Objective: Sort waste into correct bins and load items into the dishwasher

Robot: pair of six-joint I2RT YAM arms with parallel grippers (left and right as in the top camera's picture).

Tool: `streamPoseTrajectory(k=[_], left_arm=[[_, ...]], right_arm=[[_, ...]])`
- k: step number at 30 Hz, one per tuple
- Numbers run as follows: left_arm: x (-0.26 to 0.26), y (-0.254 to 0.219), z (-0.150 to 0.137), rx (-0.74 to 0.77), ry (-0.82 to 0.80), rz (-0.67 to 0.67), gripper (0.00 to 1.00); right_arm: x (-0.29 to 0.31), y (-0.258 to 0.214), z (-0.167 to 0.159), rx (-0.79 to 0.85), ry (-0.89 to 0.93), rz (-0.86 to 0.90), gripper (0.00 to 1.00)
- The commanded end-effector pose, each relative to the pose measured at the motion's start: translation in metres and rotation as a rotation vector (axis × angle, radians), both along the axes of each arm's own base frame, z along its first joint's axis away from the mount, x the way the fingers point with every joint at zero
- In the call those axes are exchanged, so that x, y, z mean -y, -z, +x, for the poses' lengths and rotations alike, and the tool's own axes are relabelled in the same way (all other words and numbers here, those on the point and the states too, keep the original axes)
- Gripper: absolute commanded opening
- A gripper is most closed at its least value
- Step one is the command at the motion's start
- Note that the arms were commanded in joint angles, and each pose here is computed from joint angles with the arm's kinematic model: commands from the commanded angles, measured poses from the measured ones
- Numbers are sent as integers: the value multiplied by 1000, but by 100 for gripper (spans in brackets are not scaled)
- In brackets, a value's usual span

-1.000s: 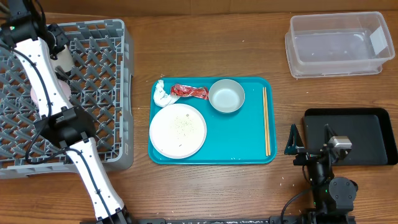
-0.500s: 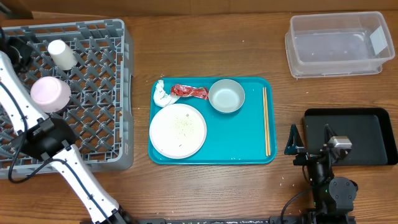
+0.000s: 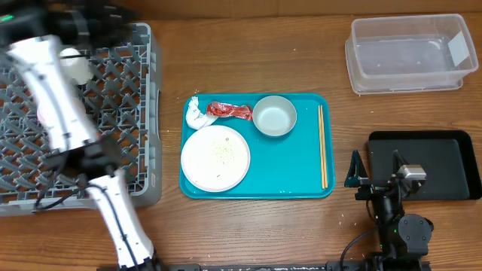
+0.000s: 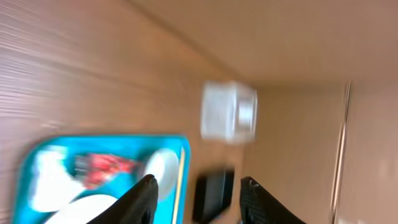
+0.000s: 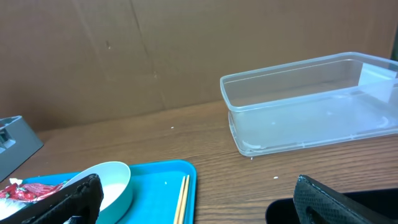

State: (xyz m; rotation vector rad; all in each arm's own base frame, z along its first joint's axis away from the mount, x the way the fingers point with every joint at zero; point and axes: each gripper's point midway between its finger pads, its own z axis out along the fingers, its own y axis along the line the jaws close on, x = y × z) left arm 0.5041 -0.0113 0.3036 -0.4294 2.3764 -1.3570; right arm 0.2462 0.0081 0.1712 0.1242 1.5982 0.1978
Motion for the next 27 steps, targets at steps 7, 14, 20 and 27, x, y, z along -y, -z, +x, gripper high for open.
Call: streamPoseTrajectory(k=[7, 14, 20, 27], left_arm=[[192, 55, -32, 89, 388, 484, 84], [259, 109, -69, 61, 416, 989, 77], [310, 156, -99, 41, 506, 1093, 57], [323, 206, -115, -55, 517, 1112, 48]], right_arm=[[2, 2, 0, 5, 13, -4, 100], [2, 2, 0, 5, 13, -4, 99], [2, 2, 0, 5, 12, -4, 100], [2, 2, 0, 5, 12, -4, 100]])
